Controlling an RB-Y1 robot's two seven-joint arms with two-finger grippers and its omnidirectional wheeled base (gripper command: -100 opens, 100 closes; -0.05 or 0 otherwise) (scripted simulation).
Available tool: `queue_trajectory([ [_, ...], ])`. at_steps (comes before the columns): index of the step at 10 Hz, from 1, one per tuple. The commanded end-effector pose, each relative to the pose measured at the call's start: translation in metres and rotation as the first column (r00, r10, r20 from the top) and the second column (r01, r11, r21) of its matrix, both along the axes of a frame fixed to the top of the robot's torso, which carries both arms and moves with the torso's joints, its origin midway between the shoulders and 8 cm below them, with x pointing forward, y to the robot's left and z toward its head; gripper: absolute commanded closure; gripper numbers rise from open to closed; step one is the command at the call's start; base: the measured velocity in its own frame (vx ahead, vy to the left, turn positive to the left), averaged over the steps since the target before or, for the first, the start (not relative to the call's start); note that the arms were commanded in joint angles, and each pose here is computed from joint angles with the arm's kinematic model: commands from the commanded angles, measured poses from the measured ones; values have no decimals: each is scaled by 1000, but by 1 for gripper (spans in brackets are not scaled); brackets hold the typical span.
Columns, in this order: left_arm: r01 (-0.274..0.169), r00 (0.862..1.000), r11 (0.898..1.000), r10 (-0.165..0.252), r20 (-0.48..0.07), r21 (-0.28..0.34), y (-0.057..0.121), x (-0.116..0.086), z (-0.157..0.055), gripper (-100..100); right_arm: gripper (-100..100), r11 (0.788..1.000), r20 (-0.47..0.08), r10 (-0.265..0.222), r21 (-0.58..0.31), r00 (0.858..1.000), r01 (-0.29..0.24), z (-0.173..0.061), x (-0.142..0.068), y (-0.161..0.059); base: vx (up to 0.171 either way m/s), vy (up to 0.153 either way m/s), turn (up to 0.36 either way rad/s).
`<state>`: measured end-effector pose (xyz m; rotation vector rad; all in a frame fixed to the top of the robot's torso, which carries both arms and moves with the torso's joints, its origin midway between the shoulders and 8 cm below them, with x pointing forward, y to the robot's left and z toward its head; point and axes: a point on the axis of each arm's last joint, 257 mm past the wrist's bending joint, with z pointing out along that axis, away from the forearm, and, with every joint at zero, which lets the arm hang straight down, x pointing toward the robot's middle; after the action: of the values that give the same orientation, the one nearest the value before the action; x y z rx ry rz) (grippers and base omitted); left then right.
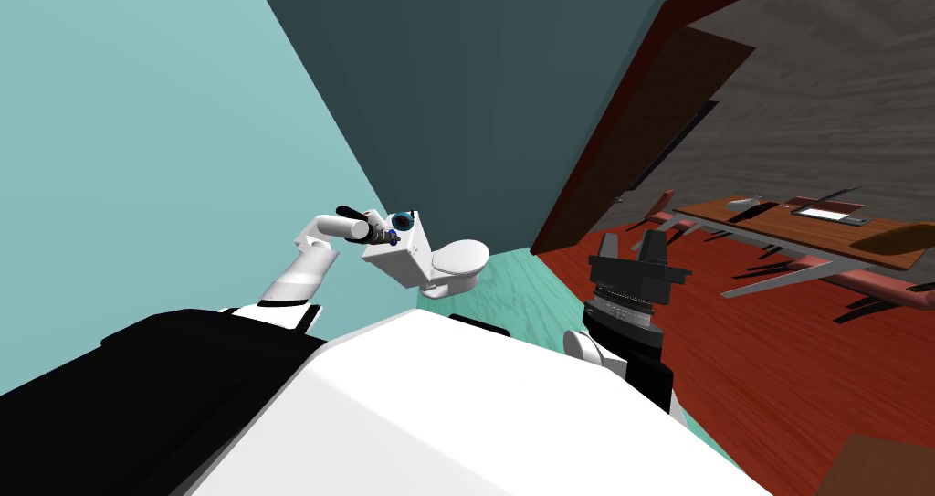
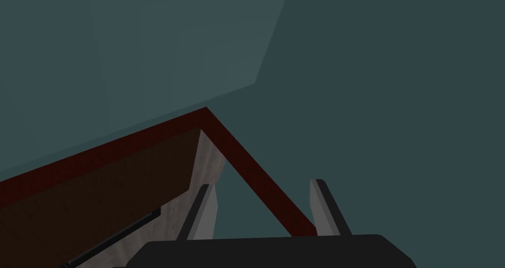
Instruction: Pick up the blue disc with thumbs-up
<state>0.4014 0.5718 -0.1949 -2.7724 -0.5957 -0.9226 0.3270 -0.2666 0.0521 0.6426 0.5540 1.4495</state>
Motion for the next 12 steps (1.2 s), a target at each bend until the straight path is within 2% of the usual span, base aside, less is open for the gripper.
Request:
queue_trajectory([
  [1, -17, 999, 1000, 16, 29, 8, 20, 2, 11, -100, 0, 1000, 0, 0, 0, 1000, 0, 0, 0, 0, 10, -74, -49],
  [2, -18, 1000, 1000, 18, 2, 10, 28, -4, 2, -100, 0, 1000, 0, 0, 0, 1000, 0, 0, 0, 0, 12, -72, -21],
  [3, -8, 1000, 1000, 8, -3, 16, 28, -4, 2, -100, 0, 1000, 0, 0, 0, 1000, 0, 0, 0, 0, 11, -33, 10],
  [4, -31, 999, 999, 31, 15, 15, 45, -6, 8, -100, 0, 1000, 0, 0, 0, 1000, 0, 0, 0, 0, 21, -48, -55],
  [5, -19, 1000, 1000, 19, -2, 24, 49, -9, 3, -100, 0, 1000, 0, 0, 0, 1000, 0, 0, 0, 0, 17, -47, -25],
  [6, -43, 999, 999, 42, 21, 19, 64, -10, 10, -100, 0, 1000, 0, 0, 0, 1000, 0, 0, 0, 0, 28, -73, -58],
  [7, -33, 999, 999, 33, 0, 25, 68, -15, 4, -100, 0, 1000, 0, 0, 0, 1000, 0, 0, 0, 0, 18, -69, -13],
  [8, -52, 998, 998, 52, 28, 22, 81, -15, 12, -100, 0, 1000, 0, 0, 0, 1000, 0, 0, 0, 0, 16, -80, -42],
  [9, -50, 999, 999, 50, 2, 20, 86, -21, 3, -100, 0, 1000, 0, 0, 0, 1000, 0, 0, 0, 0, 6, -58, -22],
  [10, -37, 999, 999, 37, -3, 29, 86, -21, 3, -100, 0, 1000, 0, 0, 0, 1000, 0, 0, 0, 0, -1, -19, 6],
  [11, -59, 998, 998, 59, 14, 20, 100, -26, 5, -100, 0, 1000, 0, 0, 0, 1000, 0, 0, 0, 0, 17, -52, -56],
  [12, -47, 999, 999, 47, -2, 26, 102, -29, 0, -100, 0, 1000, 0, 0, 0, 1000, 0, 0, 0, 0, 17, -53, -22],
])
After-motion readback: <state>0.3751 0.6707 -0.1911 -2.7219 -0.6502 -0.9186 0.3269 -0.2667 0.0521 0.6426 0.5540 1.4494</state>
